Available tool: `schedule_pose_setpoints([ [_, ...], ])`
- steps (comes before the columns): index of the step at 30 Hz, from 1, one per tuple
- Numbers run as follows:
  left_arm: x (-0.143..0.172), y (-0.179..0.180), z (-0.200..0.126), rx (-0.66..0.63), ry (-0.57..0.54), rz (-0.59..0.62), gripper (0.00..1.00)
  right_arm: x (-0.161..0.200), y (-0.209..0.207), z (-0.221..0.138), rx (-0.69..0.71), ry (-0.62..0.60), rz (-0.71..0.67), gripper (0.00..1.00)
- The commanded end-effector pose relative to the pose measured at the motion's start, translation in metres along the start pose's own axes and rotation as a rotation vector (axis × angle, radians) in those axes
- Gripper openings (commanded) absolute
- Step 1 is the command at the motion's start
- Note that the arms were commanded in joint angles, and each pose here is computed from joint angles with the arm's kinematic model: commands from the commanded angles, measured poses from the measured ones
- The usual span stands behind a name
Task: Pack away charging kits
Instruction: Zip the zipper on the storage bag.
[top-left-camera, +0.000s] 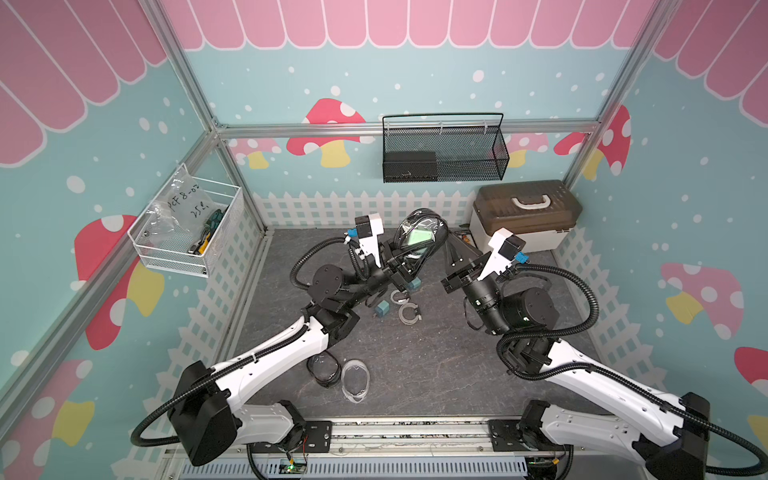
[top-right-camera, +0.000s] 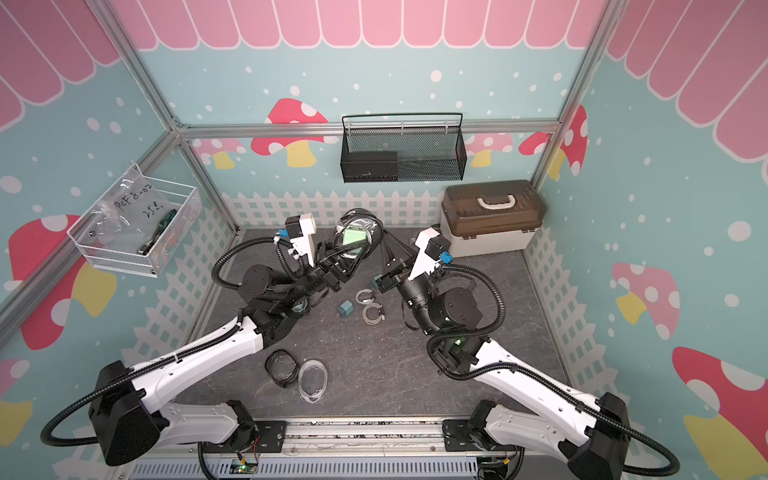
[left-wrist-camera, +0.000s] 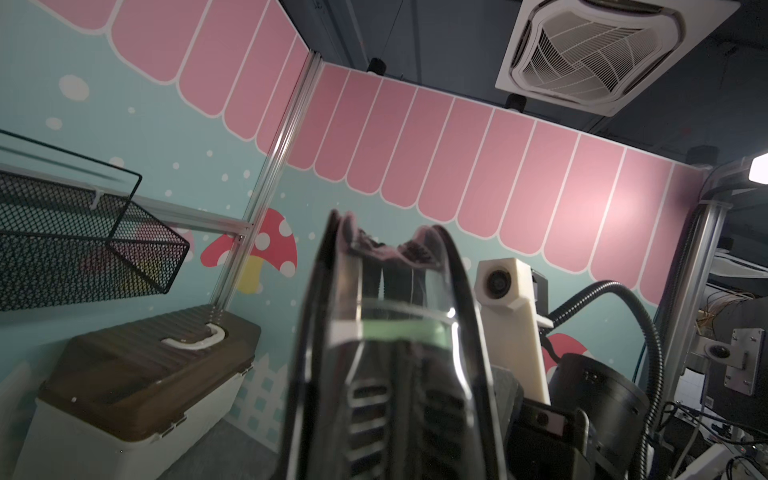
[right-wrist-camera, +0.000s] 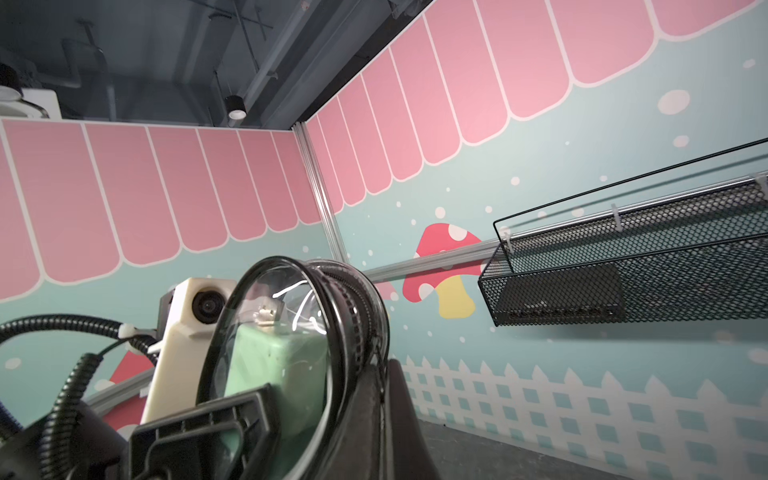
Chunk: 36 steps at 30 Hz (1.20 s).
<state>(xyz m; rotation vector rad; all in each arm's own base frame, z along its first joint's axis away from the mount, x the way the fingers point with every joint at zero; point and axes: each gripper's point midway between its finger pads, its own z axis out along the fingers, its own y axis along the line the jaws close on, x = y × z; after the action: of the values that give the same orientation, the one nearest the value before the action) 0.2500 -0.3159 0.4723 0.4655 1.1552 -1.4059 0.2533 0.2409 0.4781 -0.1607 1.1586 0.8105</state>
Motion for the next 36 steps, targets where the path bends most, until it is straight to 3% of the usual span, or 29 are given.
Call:
schedule_pose_setpoints([
  [1,0.0,-0.002,-0.016,-0.089,0.12,0.027,0.0,0.002,-0.012,-0.003,0.062,0.068,-0.147,0.0],
  [5,0.012,-0.011,-0.037,-0.129,0.263,0.045,0.0,0.001,-0.016,-0.002,0.074,0.109,-0.254,0.0],
  [9,0.019,-0.033,-0.056,-0.076,0.343,0.037,0.0,0.003,-0.015,0.001,0.063,0.135,-0.335,0.0],
  [16,0.029,-0.046,-0.081,-0.061,0.394,0.038,0.0,0.006,-0.004,0.008,-0.005,0.163,-0.413,0.0],
  [21,0.028,-0.033,-0.084,-0.146,0.404,0.063,0.0,0.012,0.01,0.0,-0.1,0.197,-0.444,0.0],
  [26,0.017,-0.037,-0.075,-0.142,0.417,0.092,0.0,0.039,0.002,-0.024,-0.12,0.277,-0.445,0.21],
  [29,0.012,-0.037,-0.072,-0.148,0.422,0.101,0.0,0.062,-0.003,-0.032,-0.126,0.338,-0.458,0.29],
  [36,0.011,-0.035,-0.068,-0.153,0.433,0.103,0.0,0.077,0.011,-0.031,-0.206,0.374,-0.438,0.36],
])
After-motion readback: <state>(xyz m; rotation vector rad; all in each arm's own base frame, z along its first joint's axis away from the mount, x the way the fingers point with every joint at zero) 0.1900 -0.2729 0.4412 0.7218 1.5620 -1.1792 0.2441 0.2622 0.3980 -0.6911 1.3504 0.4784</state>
